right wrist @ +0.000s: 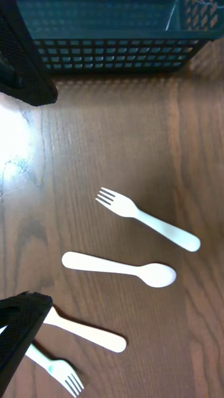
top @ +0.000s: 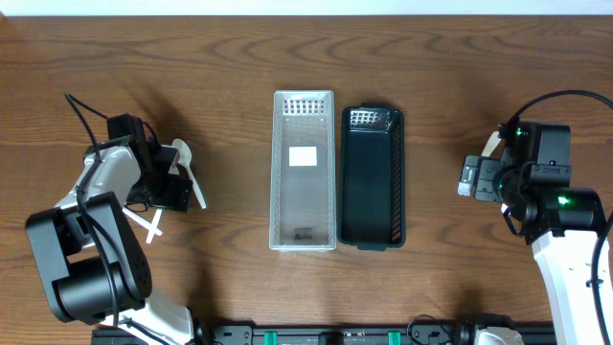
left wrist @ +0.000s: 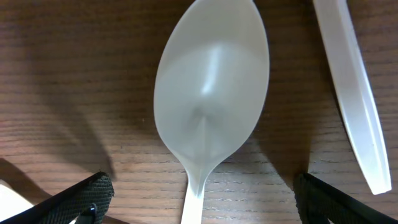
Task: Pack container
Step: 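Lower the left gripper and grasp a white spoon by its handle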
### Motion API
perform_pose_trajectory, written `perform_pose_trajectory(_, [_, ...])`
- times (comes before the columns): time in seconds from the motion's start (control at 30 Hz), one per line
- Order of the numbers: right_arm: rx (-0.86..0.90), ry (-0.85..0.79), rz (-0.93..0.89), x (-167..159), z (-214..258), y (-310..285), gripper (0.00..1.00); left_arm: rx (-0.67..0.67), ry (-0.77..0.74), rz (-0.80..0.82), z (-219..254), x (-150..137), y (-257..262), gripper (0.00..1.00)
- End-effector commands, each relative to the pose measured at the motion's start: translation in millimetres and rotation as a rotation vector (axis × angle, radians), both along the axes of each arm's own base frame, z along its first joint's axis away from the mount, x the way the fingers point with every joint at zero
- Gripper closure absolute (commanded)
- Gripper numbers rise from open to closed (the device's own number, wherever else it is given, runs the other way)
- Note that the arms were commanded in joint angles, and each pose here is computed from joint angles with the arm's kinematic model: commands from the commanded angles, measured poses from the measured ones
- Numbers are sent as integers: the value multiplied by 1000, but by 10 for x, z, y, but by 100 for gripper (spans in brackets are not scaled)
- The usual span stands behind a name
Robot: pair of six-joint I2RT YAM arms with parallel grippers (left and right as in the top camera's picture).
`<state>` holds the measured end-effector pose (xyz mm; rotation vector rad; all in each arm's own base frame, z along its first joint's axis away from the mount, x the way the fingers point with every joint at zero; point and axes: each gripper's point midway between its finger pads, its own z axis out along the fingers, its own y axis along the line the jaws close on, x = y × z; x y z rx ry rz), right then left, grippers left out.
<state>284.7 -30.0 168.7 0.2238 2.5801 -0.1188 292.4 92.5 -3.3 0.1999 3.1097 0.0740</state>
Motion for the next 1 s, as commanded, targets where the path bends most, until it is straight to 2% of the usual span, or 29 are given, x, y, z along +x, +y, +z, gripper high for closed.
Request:
perform_pose_trajectory(0.0, [-10,4,-24,-19,22,-60,1,-3,20,-8,-48,-42,6,2])
perform_pose_trajectory(0.23, [-8,40,-24,-95,-21,-56,1,-5,-1,23,-47,5,8,1])
perform_pose_trajectory(0.27, [-8,40,-24,-95,-21,-56,1,-4,-4,23,-47,12,10,9])
perform_pose_trajectory(0.4, [-8,40,-24,-95,-21,-56,1,-3,-3,23,-47,11,11,25])
perform_pose_trajectory(0.5, [-8,40,-24,-95,-21,-56,1,-4,-3,24,-47,9,9,42])
perform_pose_trajectory(0.57, [-8,40,-24,-94,-21,-56,1,-4,-3,24,-47,9,9,48])
perform_pose_trajectory(0.67, [-8,39,-24,-93,-21,-56,1,-5,1,28,-47,0,7,62])
perform_pose_trajectory(0.8, [-8,39,-24,-94,-20,-57,1,-7,8,28,-48,-17,2,73])
perform_pose_trajectory(0.97, [-9,39,-24,-94,-20,-57,1,-7,8,28,-48,-17,2,75])
